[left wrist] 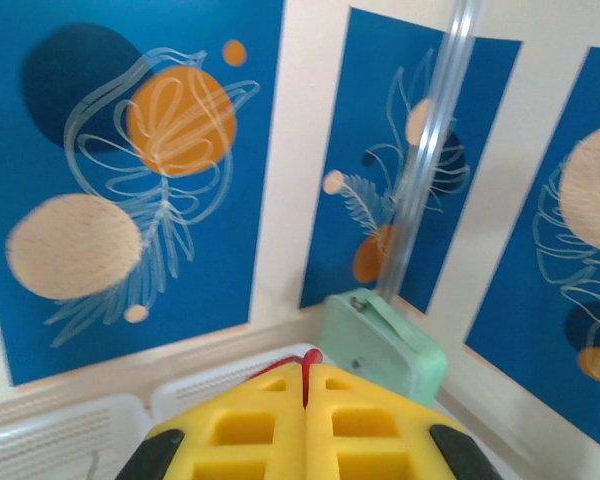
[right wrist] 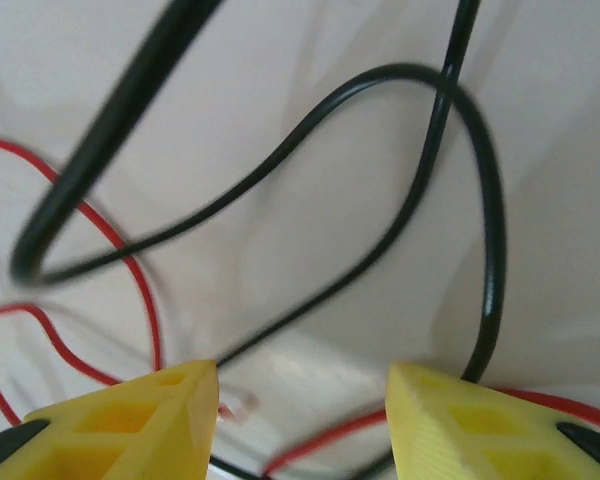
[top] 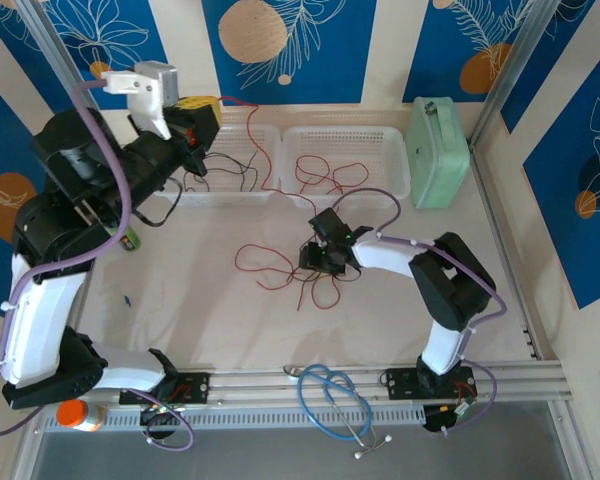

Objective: Untangle the cables

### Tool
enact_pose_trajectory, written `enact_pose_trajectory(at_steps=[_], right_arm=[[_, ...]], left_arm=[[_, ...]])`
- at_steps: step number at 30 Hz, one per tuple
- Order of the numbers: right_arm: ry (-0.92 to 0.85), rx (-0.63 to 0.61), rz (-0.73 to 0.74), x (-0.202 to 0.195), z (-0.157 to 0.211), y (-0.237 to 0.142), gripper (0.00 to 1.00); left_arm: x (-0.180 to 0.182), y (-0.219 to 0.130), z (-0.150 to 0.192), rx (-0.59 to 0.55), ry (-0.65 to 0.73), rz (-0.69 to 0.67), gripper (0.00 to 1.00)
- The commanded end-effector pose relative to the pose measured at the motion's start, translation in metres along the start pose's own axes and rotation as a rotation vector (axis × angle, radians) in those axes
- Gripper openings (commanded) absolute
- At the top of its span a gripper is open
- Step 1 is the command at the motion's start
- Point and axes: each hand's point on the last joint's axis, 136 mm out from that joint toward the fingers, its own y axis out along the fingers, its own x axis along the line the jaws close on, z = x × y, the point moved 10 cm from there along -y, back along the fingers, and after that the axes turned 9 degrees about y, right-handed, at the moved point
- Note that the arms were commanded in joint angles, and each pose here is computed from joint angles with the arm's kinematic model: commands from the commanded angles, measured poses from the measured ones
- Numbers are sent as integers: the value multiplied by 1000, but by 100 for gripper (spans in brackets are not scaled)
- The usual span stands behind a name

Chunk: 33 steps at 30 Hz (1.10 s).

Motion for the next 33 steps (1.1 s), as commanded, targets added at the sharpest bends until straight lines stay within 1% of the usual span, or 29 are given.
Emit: enact_pose_trajectory(at_steps=[1,3,6,10,14,17,21,23,26,29,33], right_arm=[[21,-32,54,-19,6,-15,49],[3,-41,29,-20,8,-26,50],[-63,-67,-47,-16,12,-49,53],[-137,-133,-110,-15,15,-88,61],[-152,-206,-131,-23,19,-128,68],[-139,-249,-154,-33,25,-156,73],[-99,-279,-180,-49,37,-185,78],[-82,-278,-188,-57,44,-194,79],[-58,-277,-193,-66,54,-202,79],[-39,-285,-189,-75,61,-207,79],[-18,-299,-180,-84,67,-210,80]], left_arm=[[11,-17,-13,-54,49,-111,0],[11,-17,-11,-49,51,-118,0],[10,-13,-6,-41,45,-111,0],[5,-2,-1,-23,38,-85,0],[-2,14,0,-30,27,-34,0],[-9,28,-1,-57,22,10,0],[-16,49,-3,-110,38,45,0],[-19,60,-3,-145,54,40,0],[-23,78,1,-228,92,26,0],[-26,97,9,-328,118,-10,0],[-28,129,25,-398,152,-82,0]])
